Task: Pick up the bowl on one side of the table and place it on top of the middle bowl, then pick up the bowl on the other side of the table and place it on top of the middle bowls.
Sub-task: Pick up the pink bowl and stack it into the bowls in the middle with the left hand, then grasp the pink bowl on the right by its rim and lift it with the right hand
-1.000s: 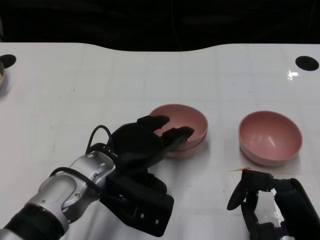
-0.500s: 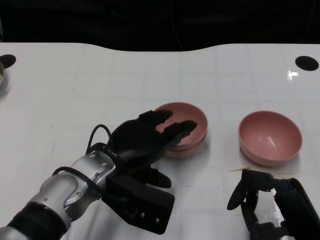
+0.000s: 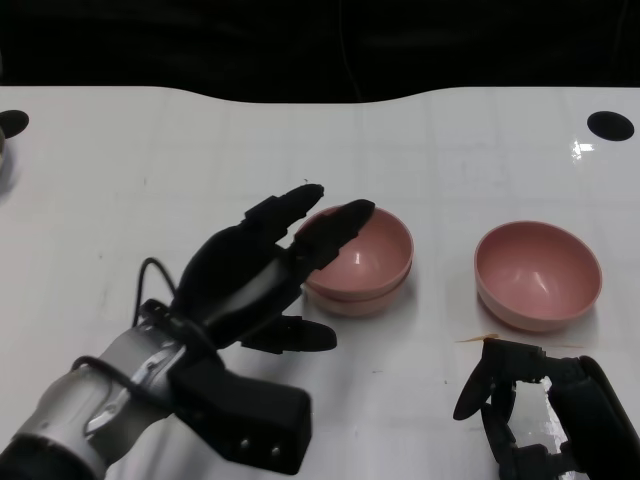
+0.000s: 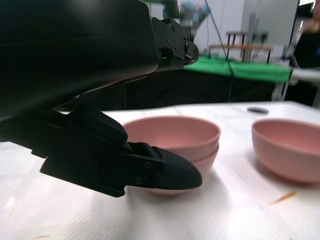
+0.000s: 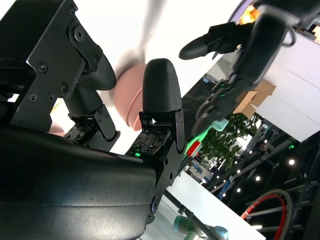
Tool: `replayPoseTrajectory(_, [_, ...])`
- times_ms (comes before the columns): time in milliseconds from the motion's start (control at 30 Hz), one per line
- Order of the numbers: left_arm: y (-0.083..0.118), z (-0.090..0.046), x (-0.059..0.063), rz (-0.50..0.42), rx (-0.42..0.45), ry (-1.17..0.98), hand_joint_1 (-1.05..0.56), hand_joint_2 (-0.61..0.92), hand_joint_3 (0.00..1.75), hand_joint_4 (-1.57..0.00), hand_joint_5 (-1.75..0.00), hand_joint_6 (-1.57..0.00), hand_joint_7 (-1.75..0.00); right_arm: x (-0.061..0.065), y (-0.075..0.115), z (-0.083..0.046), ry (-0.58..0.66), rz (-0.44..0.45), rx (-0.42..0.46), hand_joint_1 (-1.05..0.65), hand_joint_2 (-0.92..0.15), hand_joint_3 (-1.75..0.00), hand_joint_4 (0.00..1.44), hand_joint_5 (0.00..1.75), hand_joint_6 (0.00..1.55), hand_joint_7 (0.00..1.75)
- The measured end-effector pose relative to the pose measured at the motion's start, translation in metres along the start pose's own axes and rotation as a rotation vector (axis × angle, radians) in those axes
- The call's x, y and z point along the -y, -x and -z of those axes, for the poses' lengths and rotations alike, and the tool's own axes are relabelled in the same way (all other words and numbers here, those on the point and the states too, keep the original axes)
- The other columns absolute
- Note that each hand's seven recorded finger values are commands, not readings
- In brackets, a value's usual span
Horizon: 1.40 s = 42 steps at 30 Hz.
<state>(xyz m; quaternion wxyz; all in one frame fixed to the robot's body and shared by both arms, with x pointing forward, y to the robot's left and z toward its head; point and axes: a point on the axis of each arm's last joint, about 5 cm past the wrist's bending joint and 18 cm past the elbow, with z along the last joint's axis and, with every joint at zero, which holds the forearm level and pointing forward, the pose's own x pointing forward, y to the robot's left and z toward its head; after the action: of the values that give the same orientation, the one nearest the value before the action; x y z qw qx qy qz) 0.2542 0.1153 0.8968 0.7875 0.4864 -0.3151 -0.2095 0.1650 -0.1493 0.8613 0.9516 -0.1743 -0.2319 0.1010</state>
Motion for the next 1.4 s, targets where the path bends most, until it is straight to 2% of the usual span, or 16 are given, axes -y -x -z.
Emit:
replayPoseTrajectory(67, [0.01, 0.002, 0.0, -0.093, 0.03, 0.032, -0.5, 0.92, 0.13, -0.34, -0.66, -0.39, -0.15, 0.0, 0.0, 0.0, -0.001, -0.002, 0.0, 0.2, -0.12, -1.64, 0.91, 1.7, 0.88, 1.33])
replayPoseTrajectory(167, [0.021, 0.004, 0.0, -0.21, 0.06, 0.078, -0.4, 0.92, 0.11, -0.37, -1.0, -0.52, -0.24, -0.001, 0.0, 0.0, -0.004, -0.003, 0.001, 0.2, -0.12, -1.64, 0.9, 1.7, 0.87, 1.33])
replayPoseTrajectory(300, [0.04, 0.006, 0.001, -0.277, 0.066, 0.141, -0.35, 0.92, 0.15, -0.46, -1.16, -0.59, -0.39, -0.003, -0.001, -0.001, -0.008, -0.006, 0.001, 0.2, -0.11, -1.65, 0.91, 1.71, 0.88, 1.33])
replayPoseTrajectory(333, [0.045, 0.007, 0.002, -0.287, 0.062, 0.155, -0.35, 0.92, 0.17, -0.49, -1.17, -0.59, -0.46, -0.003, -0.001, -0.001, -0.008, -0.006, 0.002, 0.21, -0.11, -1.66, 0.91, 1.71, 0.88, 1.33])
replayPoseTrajectory(400, [0.055, 0.007, 0.003, -0.302, 0.051, 0.184, -0.35, 0.92, 0.2, -0.54, -1.21, -0.49, -0.77, -0.003, -0.001, -0.001, -0.007, -0.001, 0.003, 0.2, -0.11, -1.67, 0.91, 1.71, 0.88, 1.33])
replayPoseTrajectory(500, [0.069, 0.005, 0.003, -0.365, 0.023, 0.255, -0.23, 0.87, 0.2, -0.69, -1.26, -0.64, -0.95, -0.003, -0.002, -0.002, -0.007, 0.002, 0.008, 0.19, -0.11, -1.68, 0.9, 1.7, 0.87, 1.33])
replayPoseTrajectory(533, [0.075, 0.004, 0.003, -0.383, 0.01, 0.277, -0.2, 0.78, 0.35, -0.72, -1.28, -0.7, -0.97, -0.003, -0.002, -0.002, -0.007, 0.003, 0.009, 0.19, -0.1, -1.68, 0.9, 1.7, 0.87, 1.33])
replayPoseTrajectory(633, [0.088, -0.001, 0.002, -0.404, -0.025, 0.346, -0.05, 0.41, 1.09, -0.81, -1.37, -0.85, -0.99, -0.003, -0.003, -0.004, -0.004, 0.007, 0.017, 0.19, -0.11, -1.67, 0.9, 1.7, 0.87, 1.33])
replayPoseTrajectory(733, [0.1, -0.008, 0.0, -0.418, -0.057, 0.433, 0.03, 0.26, 1.45, -0.89, -1.46, -0.93, -1.07, -0.003, -0.004, -0.005, -0.008, 0.014, 0.02, 0.2, -0.12, -1.67, 0.89, 1.7, 0.87, 1.32])
replayPoseTrajectory(800, [0.106, -0.01, -0.001, -0.415, -0.074, 0.481, 0.03, 0.23, 1.56, -0.93, -1.53, -0.95, -1.17, -0.003, -0.004, -0.005, -0.01, 0.017, 0.021, 0.2, -0.14, -1.63, 0.87, 1.7, 0.85, 1.3])
replayPoseTrajectory(933, [0.109, -0.011, -0.001, -0.406, -0.097, 0.551, 0.01, 0.22, 1.61, -0.92, -1.7, -0.88, -1.47, -0.001, -0.005, -0.004, 0.013, 0.038, 0.027, 0.15, -0.28, -1.4, 0.83, 1.63, 0.81, 1.16])
replayPoseTrajectory(1033, [0.11, -0.009, 0.001, -0.407, -0.117, 0.596, 0.02, 0.23, 1.63, -0.9, -1.74, -0.83, -1.58, 0.004, -0.007, -0.005, 0.026, 0.074, 0.045, 0.15, -0.36, -1.28, 0.69, 1.27, 0.71, 0.95])
replayPoseTrajectory(1100, [0.112, -0.008, 0.004, -0.394, -0.139, 0.613, 0.01, 0.24, 1.63, -0.9, -1.75, -0.81, -1.6, 0.006, -0.009, -0.007, 0.035, 0.084, 0.05, 0.12, -0.37, -1.25, 0.65, 1.15, 0.66, 0.84])
replayPoseTrajectory(1167, [0.112, -0.007, 0.007, -0.386, -0.154, 0.629, 0.0, 0.24, 1.63, -0.9, -1.75, -0.81, -1.61, 0.011, -0.012, -0.009, 0.065, 0.093, 0.035, 0.03, -0.41, -1.07, 0.54, 1.01, 0.58, 0.66])
replayPoseTrajectory(1233, [0.113, -0.007, 0.009, -0.383, -0.164, 0.641, 0.0, 0.24, 1.64, -0.91, -1.75, -0.81, -1.62, 0.018, -0.015, -0.012, 0.098, 0.112, 0.012, -0.02, -0.5, -0.82, 0.37, 0.98, 0.48, 0.55])
replayPoseTrajectory(1400, [0.111, -0.006, 0.009, -0.389, -0.166, 0.65, 0.0, 0.23, 1.65, -0.9, -1.75, -0.81, -1.62, 0.031, -0.019, -0.021, 0.268, 0.096, -0.03, -0.28, -0.76, -0.18, 0.12, 0.93, 0.3, 0.42])
